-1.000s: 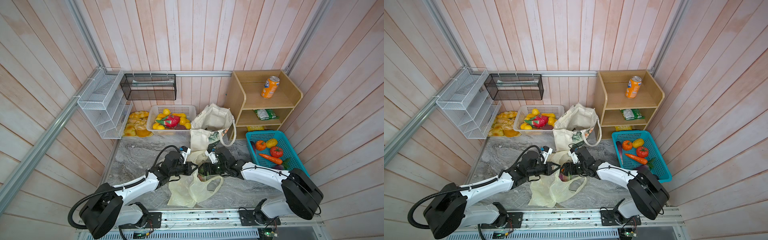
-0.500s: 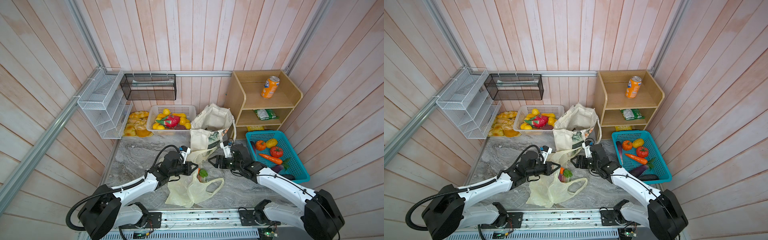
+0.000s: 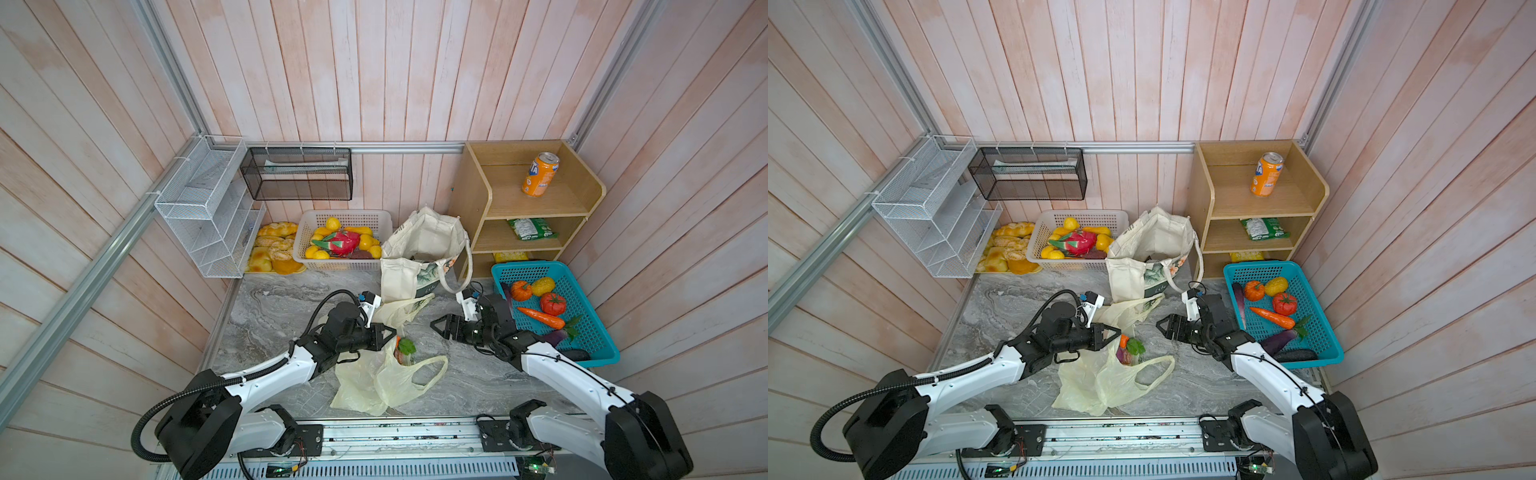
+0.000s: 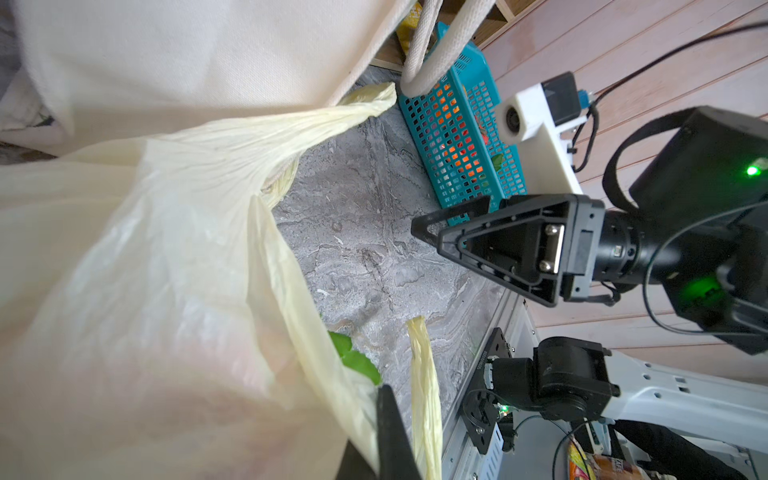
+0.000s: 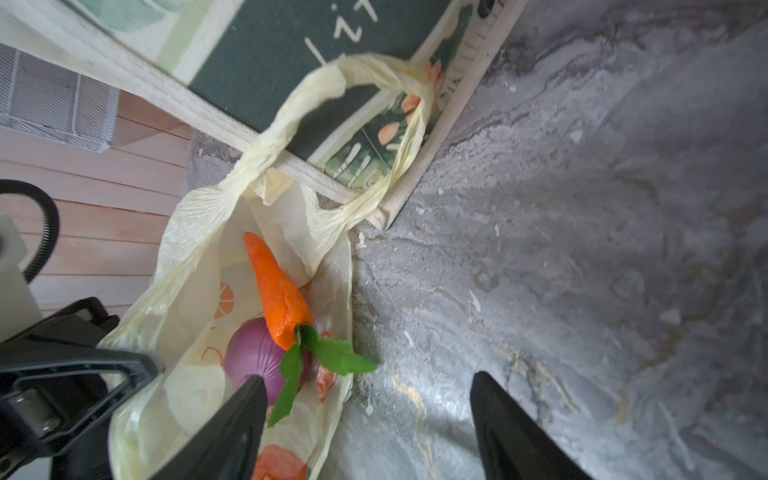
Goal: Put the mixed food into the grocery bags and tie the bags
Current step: 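Move the right gripper to the yellow bag's free handle and grasp it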
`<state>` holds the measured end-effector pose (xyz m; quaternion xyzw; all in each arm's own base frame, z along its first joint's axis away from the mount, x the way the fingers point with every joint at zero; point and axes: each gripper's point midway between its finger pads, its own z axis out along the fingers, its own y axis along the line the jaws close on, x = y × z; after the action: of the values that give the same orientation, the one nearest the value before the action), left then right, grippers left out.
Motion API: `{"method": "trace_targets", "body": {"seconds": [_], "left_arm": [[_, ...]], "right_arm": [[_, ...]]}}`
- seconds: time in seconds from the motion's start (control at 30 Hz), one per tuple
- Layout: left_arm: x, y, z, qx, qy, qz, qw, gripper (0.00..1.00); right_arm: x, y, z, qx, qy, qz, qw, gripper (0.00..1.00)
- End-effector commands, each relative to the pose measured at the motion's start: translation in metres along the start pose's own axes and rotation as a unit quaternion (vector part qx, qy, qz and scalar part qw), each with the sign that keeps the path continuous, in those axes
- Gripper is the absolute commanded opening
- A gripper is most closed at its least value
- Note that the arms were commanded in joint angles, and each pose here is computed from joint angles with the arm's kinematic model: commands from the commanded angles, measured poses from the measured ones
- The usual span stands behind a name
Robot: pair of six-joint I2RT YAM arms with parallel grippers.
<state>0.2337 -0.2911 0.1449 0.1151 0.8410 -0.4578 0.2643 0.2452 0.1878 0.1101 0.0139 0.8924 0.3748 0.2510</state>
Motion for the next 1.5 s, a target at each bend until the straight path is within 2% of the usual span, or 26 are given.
{"method": "trace_targets", "body": {"seconds": [0.0, 0.2, 0.33, 0.57, 0.77, 0.83, 0.93, 1.07, 1.1, 1.47], "left_arm": [[-0.001, 0.000, 0.000, 0.002, -0.008, 0.010, 1.000, 0.00], [-0.002, -0.003, 0.000, 0.009, -0.007, 0.008, 1.000, 0.00], [-0.002, -0.004, -0.002, 0.008, -0.009, 0.010, 1.000, 0.00], [0.001, -0.003, -0.004, 0.006, -0.007, 0.009, 1.000, 0.00], [0.002, -0.003, -0.004, 0.008, -0.006, 0.009, 1.000, 0.00], [0.002, -0.003, -0.004, 0.009, -0.006, 0.008, 1.000, 0.00], [0.003, -0.002, -0.005, 0.010, -0.007, 0.008, 1.000, 0.00], [0.004, -0.002, -0.006, 0.008, -0.009, 0.009, 1.000, 0.00], [0.003, -0.002, -0.007, 0.009, -0.011, 0.010, 1.000, 0.00], [-0.004, -0.005, -0.015, 0.003, -0.030, 0.019, 0.999, 0.00]], "right_arm": [[0.005, -0.007, -0.008, 0.004, -0.027, 0.016, 0.999, 0.81], [-0.028, -0.006, -0.011, 0.011, -0.071, 0.002, 0.997, 0.67], [-0.053, -0.002, 0.001, 0.009, -0.083, -0.014, 0.996, 0.66], [-0.083, -0.006, 0.044, 0.013, -0.062, -0.022, 0.998, 0.66], [-0.102, -0.015, 0.074, 0.028, -0.046, -0.023, 0.998, 0.59], [-0.106, -0.016, 0.081, 0.029, -0.044, -0.024, 0.998, 0.55], [-0.111, -0.018, 0.090, 0.029, -0.040, -0.027, 0.998, 0.40], [-0.108, -0.017, 0.091, 0.026, -0.033, -0.034, 0.999, 0.06], [-0.107, -0.017, 0.088, 0.026, -0.034, -0.035, 0.998, 0.00], [-0.089, 0.009, 0.035, 0.011, -0.079, -0.046, 0.996, 0.00]]}}
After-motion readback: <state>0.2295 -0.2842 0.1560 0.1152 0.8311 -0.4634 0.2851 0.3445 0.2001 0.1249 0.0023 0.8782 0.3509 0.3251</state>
